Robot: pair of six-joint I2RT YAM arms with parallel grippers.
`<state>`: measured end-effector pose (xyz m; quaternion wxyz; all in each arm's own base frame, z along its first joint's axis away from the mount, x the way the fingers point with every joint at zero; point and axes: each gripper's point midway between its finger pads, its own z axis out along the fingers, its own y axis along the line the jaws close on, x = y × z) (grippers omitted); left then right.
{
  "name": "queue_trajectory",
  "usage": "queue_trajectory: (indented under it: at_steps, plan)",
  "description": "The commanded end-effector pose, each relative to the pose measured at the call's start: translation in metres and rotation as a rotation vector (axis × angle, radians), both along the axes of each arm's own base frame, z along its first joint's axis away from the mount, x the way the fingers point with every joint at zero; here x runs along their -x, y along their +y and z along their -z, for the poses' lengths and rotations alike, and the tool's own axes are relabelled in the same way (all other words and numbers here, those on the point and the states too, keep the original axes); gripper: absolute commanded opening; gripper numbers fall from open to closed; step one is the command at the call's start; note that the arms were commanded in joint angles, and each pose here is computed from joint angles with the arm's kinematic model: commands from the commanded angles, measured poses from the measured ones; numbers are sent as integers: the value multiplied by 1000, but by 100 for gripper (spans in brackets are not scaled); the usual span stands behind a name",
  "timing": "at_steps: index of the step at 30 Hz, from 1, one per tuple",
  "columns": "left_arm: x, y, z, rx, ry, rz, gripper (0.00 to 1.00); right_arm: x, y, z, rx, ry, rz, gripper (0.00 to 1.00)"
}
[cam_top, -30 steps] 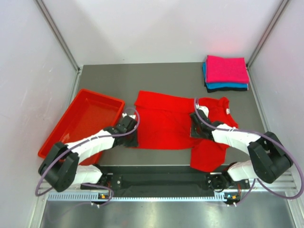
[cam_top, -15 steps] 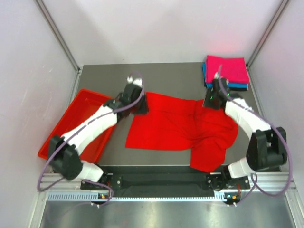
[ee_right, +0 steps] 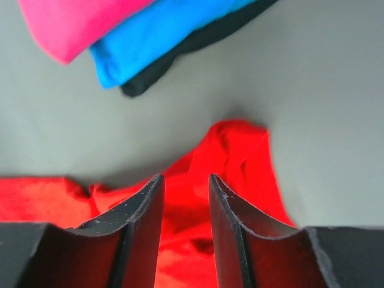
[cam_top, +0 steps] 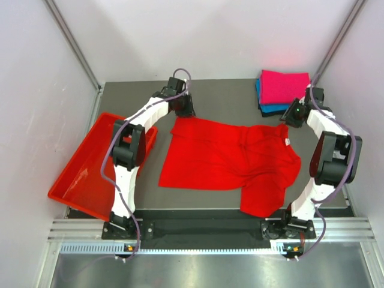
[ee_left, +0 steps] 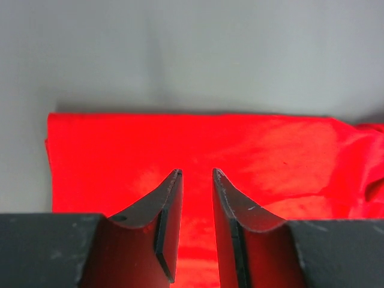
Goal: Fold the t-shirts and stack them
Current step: Fold the tshirt
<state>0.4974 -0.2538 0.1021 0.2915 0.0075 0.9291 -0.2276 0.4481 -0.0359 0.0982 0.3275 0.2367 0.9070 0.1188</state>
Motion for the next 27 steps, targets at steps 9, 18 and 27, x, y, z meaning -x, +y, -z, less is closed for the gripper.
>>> queue_trajectory:
  at_steps: [9,18,27]
  plan:
    - [-30,12,19,93,24,-5,32,-43,-14,24,-64,-96,-31,38]
    - [-37,21,42,68,51,-38,31,-38,-25,33,-52,-102,4,32]
    - [-37,43,65,-5,113,-83,31,-32,-49,34,-46,-94,72,0]
